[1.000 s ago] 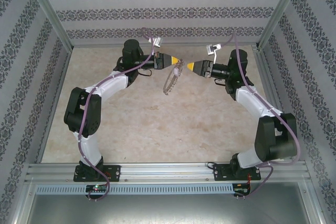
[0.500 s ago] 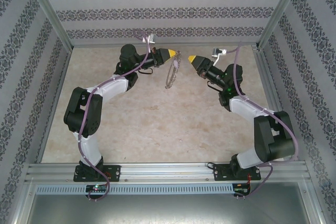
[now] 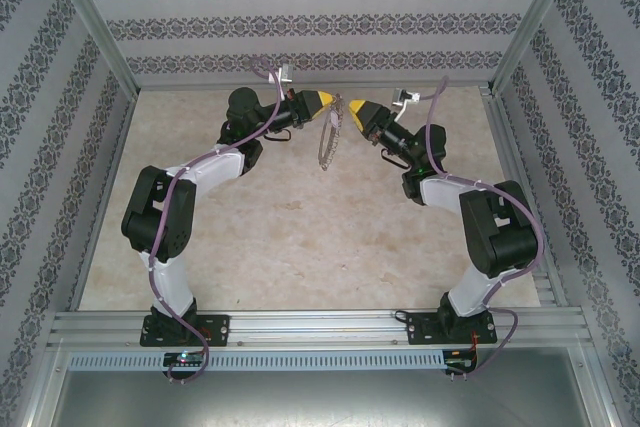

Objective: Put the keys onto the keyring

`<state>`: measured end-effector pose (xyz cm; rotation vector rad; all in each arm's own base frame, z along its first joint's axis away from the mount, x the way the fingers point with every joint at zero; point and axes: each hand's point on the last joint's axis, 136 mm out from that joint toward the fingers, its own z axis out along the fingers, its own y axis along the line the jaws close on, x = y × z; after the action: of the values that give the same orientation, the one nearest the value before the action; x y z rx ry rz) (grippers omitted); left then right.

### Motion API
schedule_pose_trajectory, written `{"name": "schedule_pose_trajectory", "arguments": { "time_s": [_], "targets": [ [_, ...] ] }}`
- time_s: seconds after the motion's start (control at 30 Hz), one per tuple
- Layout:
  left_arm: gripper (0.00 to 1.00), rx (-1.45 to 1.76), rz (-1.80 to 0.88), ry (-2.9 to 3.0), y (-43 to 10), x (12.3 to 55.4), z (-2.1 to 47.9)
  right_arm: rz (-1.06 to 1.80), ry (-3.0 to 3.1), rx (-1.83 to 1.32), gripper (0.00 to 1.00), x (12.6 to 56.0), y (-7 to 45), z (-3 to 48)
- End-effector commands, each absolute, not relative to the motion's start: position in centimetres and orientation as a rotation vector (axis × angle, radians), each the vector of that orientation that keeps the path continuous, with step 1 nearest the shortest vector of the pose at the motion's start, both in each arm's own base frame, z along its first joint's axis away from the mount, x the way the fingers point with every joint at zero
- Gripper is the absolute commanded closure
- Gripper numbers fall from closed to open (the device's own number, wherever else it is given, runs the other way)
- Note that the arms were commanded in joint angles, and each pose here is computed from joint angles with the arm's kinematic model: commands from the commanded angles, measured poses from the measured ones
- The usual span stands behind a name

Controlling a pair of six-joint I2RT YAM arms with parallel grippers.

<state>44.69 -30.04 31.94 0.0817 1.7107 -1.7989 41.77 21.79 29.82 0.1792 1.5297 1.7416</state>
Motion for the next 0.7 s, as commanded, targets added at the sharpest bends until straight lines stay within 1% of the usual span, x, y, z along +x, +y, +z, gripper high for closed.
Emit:
{"name": "schedule_pose_trajectory", "arguments": {
  "time_s": [0.0,0.4,0.67],
  "targets": [
    [1.00,0.132,-1.805,1.604,-29.8,43.9,34.6,1.764,1.412,0.078,0.65,40.8,22.4,33.7],
    [1.00,0.178,-1.791,1.612,-30.1,43.5,34.5,1.789,1.427,0.016,0.66,40.6,24.0,34.3],
    [1.00,0.561,-1.437,1.686,-30.0,40.6,34.6,1.650,1.496,-0.011,0.65,40.2,20.5,34.7]
  ]
}}
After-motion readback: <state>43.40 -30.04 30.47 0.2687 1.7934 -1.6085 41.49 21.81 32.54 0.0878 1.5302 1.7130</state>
